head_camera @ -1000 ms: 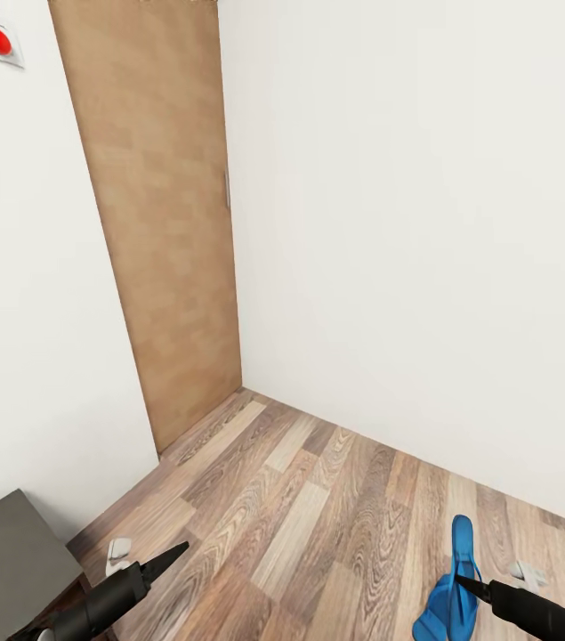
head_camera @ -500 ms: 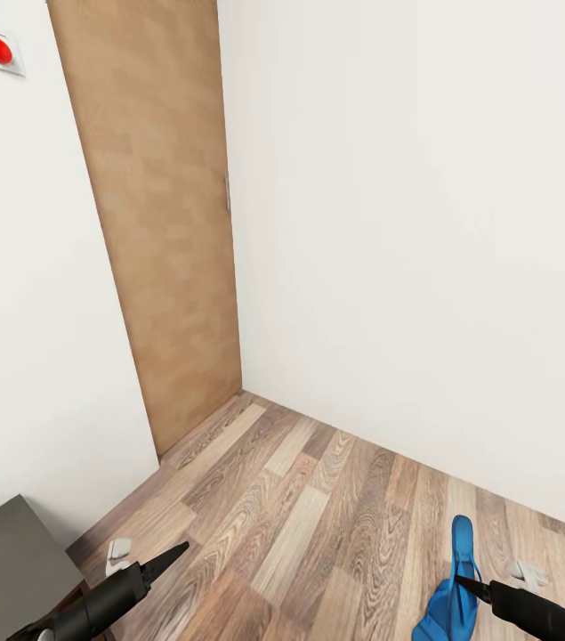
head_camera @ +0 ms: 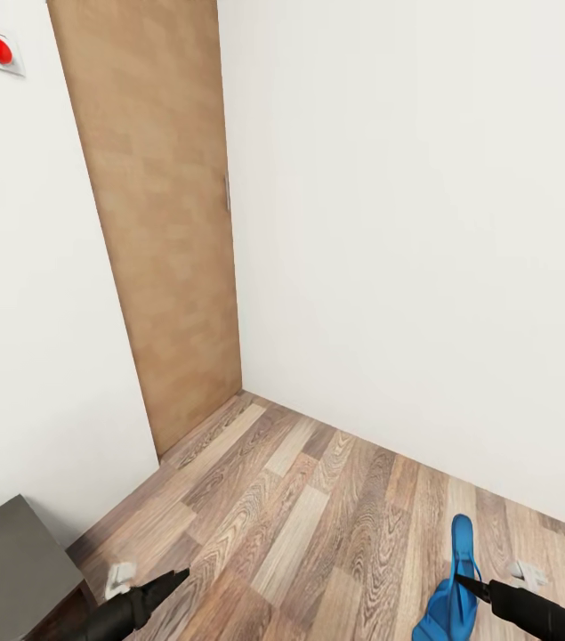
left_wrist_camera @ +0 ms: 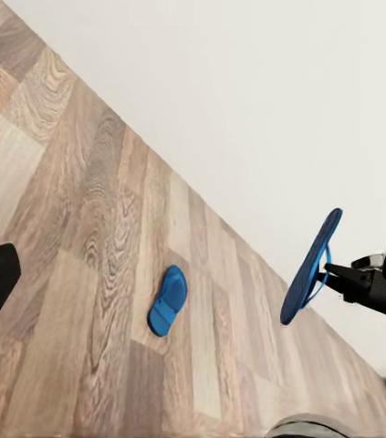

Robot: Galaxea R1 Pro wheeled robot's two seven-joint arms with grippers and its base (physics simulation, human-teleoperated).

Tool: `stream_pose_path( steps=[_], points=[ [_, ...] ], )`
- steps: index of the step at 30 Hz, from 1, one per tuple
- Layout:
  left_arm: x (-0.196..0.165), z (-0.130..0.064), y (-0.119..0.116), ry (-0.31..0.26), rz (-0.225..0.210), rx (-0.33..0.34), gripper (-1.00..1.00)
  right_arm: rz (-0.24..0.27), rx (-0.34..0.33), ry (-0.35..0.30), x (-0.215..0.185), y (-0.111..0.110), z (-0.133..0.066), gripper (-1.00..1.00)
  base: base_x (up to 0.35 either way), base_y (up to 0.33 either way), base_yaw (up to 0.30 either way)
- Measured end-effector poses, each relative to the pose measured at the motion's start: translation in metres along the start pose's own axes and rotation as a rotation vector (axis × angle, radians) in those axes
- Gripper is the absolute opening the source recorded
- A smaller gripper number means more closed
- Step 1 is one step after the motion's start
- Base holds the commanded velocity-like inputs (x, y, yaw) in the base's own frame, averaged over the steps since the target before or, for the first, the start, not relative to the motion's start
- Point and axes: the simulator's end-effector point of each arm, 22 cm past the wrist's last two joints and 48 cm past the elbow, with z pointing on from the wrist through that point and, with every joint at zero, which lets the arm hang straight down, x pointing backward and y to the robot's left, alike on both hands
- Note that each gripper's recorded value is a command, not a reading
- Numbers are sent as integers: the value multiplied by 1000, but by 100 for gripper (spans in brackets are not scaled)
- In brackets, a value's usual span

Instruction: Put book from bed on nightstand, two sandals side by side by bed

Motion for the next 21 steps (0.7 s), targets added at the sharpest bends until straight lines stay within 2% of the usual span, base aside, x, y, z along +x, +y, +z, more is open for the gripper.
stream_pose_path(
  steps=[4,7,21],
  points=[
    [6,-6,12,-4,43,-26,100,-11,2,-9,-2,0,0,-100,0,0,0],
    [7,-8,15,-7,57,-32,100,-11,3,-8,-1,-1,0,-100,0,0,0],
    [6,-8,15,-8,60,-34,100,5,11,3,7,-5,-1,-100,0,0,0]
  ],
)
